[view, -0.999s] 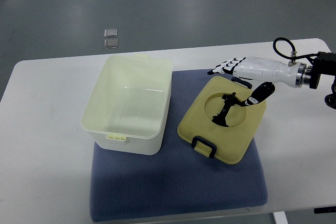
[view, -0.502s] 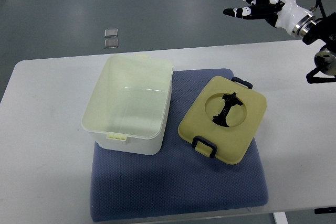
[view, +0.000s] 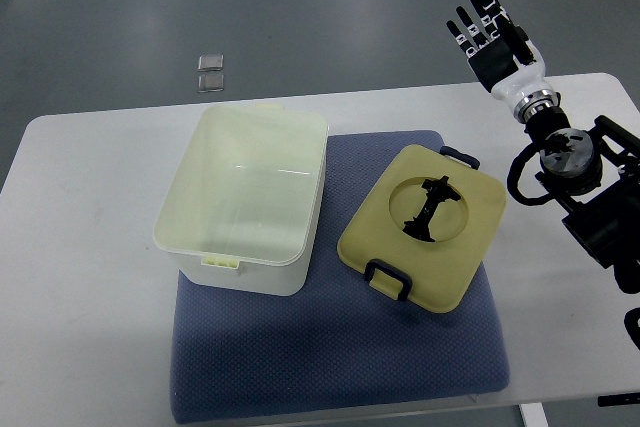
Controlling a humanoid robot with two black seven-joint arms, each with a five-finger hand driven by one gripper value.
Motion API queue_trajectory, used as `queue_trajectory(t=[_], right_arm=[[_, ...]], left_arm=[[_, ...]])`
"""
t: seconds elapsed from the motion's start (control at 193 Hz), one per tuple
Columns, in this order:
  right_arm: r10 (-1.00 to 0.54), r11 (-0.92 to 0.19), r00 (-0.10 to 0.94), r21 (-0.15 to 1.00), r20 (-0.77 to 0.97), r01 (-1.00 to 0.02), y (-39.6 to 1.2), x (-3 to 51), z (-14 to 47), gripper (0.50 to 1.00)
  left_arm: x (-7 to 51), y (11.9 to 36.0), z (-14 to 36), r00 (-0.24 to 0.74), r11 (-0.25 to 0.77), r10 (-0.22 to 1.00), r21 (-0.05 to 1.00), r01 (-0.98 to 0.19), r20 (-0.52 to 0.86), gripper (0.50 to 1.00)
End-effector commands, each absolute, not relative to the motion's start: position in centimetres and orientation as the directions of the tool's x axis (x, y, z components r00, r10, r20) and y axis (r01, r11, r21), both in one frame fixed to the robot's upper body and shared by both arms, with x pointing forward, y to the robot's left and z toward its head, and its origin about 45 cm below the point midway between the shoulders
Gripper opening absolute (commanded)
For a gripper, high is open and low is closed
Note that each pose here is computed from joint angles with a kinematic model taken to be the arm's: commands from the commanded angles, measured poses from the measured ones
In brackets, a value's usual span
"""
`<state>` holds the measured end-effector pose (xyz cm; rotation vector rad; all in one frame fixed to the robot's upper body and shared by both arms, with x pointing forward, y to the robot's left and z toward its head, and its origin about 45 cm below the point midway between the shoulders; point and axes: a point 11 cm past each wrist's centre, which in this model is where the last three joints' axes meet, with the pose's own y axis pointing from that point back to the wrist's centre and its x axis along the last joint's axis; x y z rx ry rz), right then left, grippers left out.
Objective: Open white storage box with right hand
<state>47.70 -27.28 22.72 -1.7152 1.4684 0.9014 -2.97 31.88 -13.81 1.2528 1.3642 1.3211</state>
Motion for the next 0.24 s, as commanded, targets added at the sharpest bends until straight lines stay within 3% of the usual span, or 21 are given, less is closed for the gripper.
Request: queue_trajectory(t=[0.0, 0.238], right_arm=[[-0.48, -0.141, 0.153, -0.097, -0.864, -0.985, -26.62, 47.35, 22.45, 0.932], [-0.489, -0.136, 0.15, -0.095, -0.859, -0.986, -26.73, 47.06, 21.92, 0.932]], left_arm=[[-3.0, 31.84, -13.81, -0.148, -0.053, 0.987, 0.993, 0.103, 0.068, 1.0], [-2.9, 31.38, -13.84, -0.146, -0.04, 0.988, 0.994, 0.099, 0.054, 1.0]])
